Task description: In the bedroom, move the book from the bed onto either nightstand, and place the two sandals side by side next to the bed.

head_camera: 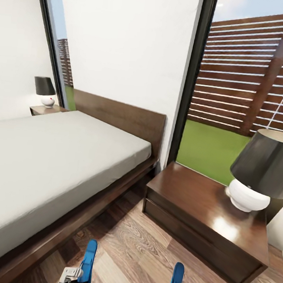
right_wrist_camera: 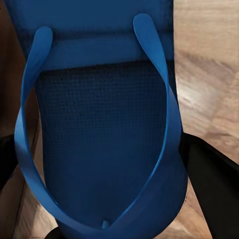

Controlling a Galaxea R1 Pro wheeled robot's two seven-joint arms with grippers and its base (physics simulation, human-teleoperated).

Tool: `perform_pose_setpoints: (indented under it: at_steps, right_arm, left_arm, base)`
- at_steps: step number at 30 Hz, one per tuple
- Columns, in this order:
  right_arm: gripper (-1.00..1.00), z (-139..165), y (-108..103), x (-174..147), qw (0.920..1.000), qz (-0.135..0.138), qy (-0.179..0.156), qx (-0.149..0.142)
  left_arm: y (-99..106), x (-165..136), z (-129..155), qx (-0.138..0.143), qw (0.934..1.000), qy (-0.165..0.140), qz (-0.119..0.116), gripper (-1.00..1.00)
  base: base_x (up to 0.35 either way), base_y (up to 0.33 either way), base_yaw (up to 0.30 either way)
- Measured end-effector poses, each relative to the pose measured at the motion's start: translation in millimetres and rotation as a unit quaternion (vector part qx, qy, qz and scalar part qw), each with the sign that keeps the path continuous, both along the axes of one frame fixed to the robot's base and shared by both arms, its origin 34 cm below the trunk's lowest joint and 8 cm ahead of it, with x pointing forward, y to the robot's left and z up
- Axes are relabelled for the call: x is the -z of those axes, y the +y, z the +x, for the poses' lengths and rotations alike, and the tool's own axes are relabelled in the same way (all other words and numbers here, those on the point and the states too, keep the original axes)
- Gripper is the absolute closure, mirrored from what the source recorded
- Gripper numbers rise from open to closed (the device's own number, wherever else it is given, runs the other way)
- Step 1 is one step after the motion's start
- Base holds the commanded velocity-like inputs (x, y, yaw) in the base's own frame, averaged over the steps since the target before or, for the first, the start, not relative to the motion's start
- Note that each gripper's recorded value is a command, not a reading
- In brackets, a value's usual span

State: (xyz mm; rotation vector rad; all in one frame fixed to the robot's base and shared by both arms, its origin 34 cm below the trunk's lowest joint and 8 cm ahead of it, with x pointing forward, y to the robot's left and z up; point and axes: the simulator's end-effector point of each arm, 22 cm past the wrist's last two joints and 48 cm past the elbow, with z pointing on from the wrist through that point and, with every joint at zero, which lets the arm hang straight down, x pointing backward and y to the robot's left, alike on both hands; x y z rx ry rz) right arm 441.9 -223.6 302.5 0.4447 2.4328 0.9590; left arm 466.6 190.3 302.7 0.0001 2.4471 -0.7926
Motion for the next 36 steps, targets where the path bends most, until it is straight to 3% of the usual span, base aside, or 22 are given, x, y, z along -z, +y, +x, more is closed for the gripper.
perform_pose_setpoints:
  at_steps: [36]
  right_arm:
    - [1.0, 0.0, 0.6, 0.0, 1.0, 0.0, 0.0, 0.0]
  left_arm:
    - [0.1, 0.1, 0.0, 0.0, 1.0, 0.0, 0.0, 1.0]
  base:
    - [0.0, 0.0, 0.286]
